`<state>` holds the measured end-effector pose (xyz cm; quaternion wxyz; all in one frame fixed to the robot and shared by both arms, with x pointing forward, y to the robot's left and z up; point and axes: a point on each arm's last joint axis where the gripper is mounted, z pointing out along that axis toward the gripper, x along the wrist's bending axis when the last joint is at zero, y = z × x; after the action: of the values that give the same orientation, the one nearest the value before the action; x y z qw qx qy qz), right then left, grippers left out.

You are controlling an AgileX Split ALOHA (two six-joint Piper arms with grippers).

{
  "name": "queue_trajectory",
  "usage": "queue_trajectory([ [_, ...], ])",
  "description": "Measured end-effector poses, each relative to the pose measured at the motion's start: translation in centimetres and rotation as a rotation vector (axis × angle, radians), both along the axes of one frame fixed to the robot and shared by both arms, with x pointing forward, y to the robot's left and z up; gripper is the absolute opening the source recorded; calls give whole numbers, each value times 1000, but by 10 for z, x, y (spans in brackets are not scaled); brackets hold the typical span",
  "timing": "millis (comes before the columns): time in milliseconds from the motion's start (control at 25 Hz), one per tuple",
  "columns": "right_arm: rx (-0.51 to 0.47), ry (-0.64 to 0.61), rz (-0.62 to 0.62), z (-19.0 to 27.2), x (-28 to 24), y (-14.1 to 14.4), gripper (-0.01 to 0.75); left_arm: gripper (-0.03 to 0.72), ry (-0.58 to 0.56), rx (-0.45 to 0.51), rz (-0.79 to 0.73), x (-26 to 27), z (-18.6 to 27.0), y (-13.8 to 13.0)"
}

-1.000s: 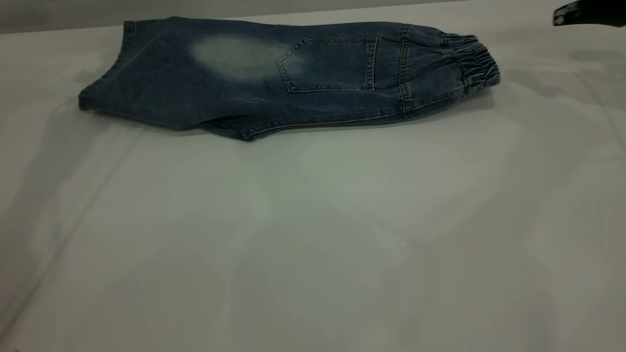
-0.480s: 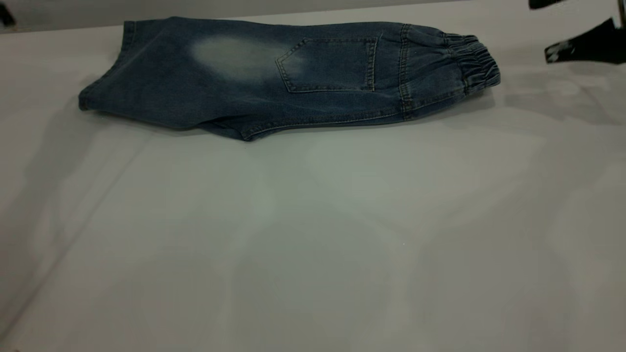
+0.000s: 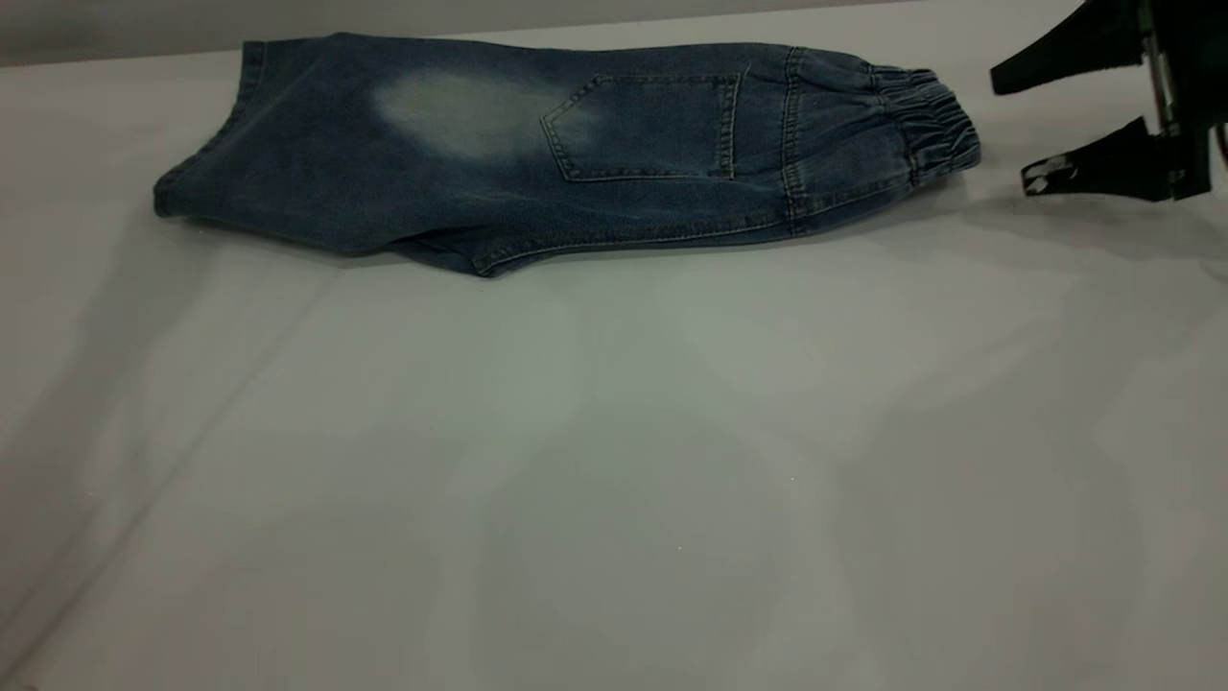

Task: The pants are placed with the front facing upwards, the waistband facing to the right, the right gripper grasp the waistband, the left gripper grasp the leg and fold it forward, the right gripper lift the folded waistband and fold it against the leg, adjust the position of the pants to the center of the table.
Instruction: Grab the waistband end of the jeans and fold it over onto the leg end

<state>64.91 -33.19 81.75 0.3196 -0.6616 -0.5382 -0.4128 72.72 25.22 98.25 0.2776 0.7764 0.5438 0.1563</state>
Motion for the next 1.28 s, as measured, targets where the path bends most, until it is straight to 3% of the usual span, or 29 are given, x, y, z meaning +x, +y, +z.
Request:
queue_trajectory([
  [280, 30, -4, -50, -16, 4, 5, 584, 493, 5, 1, -6, -1, 0, -2],
  [1040, -22, -40, -52, -28, 35, 42, 577, 493, -1, 9, -16, 0, 0, -2],
  [1120, -33, -38, -59, -28, 36, 41, 549, 493, 14, 13, -28, -2, -1, -4],
  [1280, -64, -34, -62, -30, 36, 39, 401, 493, 47, 40, -81, -7, -3, -16],
])
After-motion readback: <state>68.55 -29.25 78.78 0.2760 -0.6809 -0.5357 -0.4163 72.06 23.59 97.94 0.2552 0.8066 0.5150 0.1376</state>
